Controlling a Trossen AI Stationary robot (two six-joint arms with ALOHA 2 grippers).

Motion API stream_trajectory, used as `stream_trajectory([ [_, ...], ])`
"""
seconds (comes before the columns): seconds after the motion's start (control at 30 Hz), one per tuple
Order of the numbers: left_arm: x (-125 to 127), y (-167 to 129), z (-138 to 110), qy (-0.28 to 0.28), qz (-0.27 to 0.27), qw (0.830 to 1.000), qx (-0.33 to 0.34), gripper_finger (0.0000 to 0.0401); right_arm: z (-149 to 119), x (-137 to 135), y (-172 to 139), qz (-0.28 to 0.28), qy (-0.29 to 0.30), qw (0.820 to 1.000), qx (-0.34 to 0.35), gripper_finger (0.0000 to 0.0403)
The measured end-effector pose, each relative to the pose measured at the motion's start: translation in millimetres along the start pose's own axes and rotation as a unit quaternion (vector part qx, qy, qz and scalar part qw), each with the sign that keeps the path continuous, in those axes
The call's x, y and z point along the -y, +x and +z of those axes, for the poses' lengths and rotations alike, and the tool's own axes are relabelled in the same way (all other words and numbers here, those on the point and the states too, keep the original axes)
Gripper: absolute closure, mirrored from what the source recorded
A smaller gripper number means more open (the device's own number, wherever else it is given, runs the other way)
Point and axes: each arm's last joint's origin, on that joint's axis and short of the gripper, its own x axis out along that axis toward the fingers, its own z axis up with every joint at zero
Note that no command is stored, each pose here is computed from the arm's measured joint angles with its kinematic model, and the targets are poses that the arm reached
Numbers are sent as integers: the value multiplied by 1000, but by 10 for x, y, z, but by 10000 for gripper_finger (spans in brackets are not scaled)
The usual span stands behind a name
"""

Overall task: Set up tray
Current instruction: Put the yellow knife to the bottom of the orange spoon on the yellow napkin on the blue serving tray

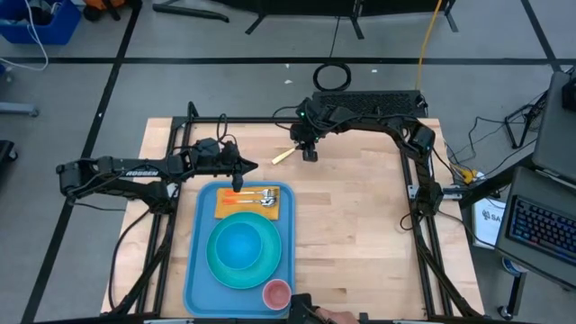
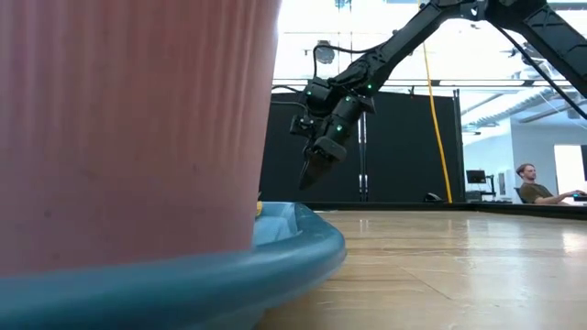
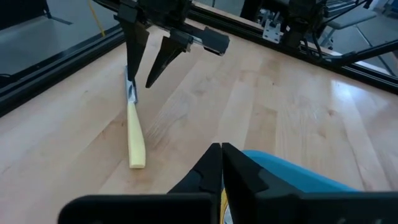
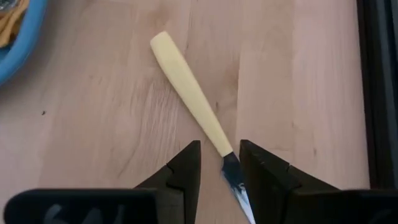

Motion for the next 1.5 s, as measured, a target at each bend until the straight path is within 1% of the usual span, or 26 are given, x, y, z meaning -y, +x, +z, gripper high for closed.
stream_trajectory([
  [0.13, -2, 0, 0, 0, 4, 1000, 1, 379, -58, 2, 113, 7, 1, 1000, -12, 303],
  [0.27, -2, 0, 0, 0, 4, 1000, 1, 395, -68, 47, 227, 8, -2, 1000, -25, 303],
  [0.37, -2, 0, 1, 0, 4, 1000, 1, 396, -3, 90, 235, 1, -12, 1000, -22, 303],
  [0.43, -2, 0, 0, 0, 4, 1000, 0, 388, 42, 110, 234, -1, -14, 1000, -20, 303],
  [0.57, -3, 0, -3, 2, 4, 1000, -2, 377, 36, 104, 247, 8, -15, 999, -31, 303],
  [0.83, -5, 0, -12, 5, 5, 1000, -6, 397, 29, 116, 255, 7, -4, 999, -32, 303],
  [1.0, -5, 0, -15, 5, 5, 1000, -8, 380, 82, 140, 261, -9, -17, 1000, -8, 303],
  [1.1, -6, 0, -21, 5, 6, 1000, -10, 377, 125, 132, 269, -19, -21, 1000, 4, 303],
  [1.2, -6, 0, -21, 5, 5, 1000, -11, 386, 132, 126, 274, -36, -5, 999, -5, 303],
  [1.33, 0, 1, -22, 7, 3, 1000, -11, 397, 134, 148, 271, -57, -10, 998, -11, 303],
  [1.4, 11, 3, -24, 13, 1, 1000, -12, 393, 119, 169, 266, -78, -3, 997, -25, 303],
  [1.5, 29, 5, -27, 18, -4, 1000, -13, 380, 107, 186, 262, -111, -8, 993, -49, 303],
])
